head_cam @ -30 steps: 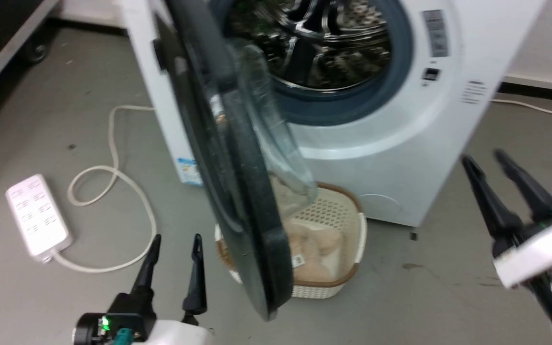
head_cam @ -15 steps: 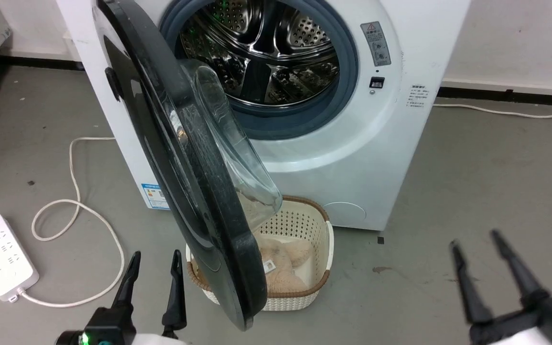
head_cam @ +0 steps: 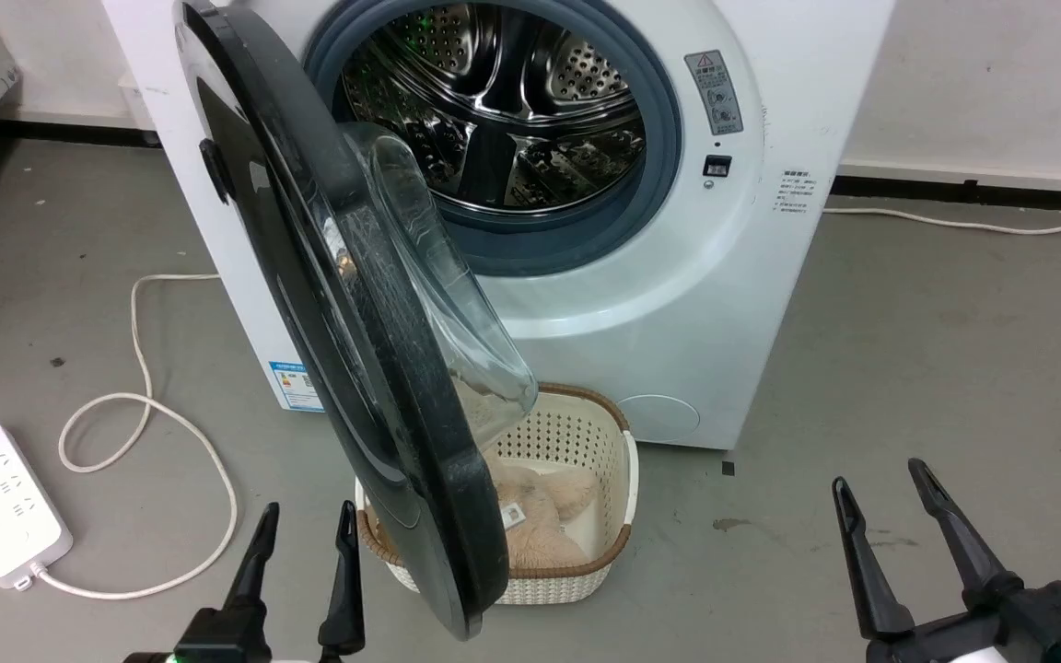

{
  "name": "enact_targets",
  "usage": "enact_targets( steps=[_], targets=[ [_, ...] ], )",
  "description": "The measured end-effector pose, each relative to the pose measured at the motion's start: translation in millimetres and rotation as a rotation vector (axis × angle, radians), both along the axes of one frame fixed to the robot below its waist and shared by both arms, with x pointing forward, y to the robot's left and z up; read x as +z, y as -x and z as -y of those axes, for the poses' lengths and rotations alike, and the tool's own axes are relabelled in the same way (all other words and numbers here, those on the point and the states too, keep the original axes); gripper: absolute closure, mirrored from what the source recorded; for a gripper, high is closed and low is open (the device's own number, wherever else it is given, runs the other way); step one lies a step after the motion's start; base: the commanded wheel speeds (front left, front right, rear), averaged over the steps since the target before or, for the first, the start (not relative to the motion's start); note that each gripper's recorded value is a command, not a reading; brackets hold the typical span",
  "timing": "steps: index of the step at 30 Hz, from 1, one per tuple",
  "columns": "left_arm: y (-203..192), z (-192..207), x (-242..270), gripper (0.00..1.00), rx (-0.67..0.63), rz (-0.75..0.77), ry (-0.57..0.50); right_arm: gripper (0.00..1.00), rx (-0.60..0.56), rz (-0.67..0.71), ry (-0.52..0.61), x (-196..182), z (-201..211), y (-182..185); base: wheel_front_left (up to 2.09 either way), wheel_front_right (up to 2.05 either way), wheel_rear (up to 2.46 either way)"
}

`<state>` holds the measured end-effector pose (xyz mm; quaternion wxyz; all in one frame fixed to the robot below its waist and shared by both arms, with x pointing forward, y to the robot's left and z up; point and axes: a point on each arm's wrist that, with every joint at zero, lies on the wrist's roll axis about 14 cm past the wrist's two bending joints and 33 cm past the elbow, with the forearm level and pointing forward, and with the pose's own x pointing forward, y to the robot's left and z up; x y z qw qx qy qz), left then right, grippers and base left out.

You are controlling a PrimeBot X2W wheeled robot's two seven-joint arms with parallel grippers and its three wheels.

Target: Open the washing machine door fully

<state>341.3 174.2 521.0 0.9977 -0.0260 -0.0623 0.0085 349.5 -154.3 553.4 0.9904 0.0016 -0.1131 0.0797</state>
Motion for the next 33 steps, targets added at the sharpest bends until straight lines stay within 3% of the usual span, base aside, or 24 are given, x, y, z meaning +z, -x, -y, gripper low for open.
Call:
enact_targets(
  steps=[1,11,20,26,33],
  targets=[
    [0,1,0,1.0,-0.003,0.001,0.003,0.0,0.001,0.002,-0.001,1,0,0,0.0,0.0,0.0],
    [0,-16,39,1.0,0.055,0.124,0.025,0.0,0.004,0.008,-0.022,3,-2,1,0.0,0.0,0.0],
    [8,-38,166,1.0,0.132,0.529,0.07,0.0,-0.013,0.018,-0.017,6,4,1,0.0,0.0,0.0],
    [20,-17,224,1.0,0.066,0.715,0.067,0.0,-0.016,0.014,-0.018,5,5,3,0.0,0.0,0.0],
    [10,58,215,1.0,-0.194,0.599,0.063,0.0,-0.019,0.0,-0.02,0,6,3,0.0,0.0,0.0]
  ],
)
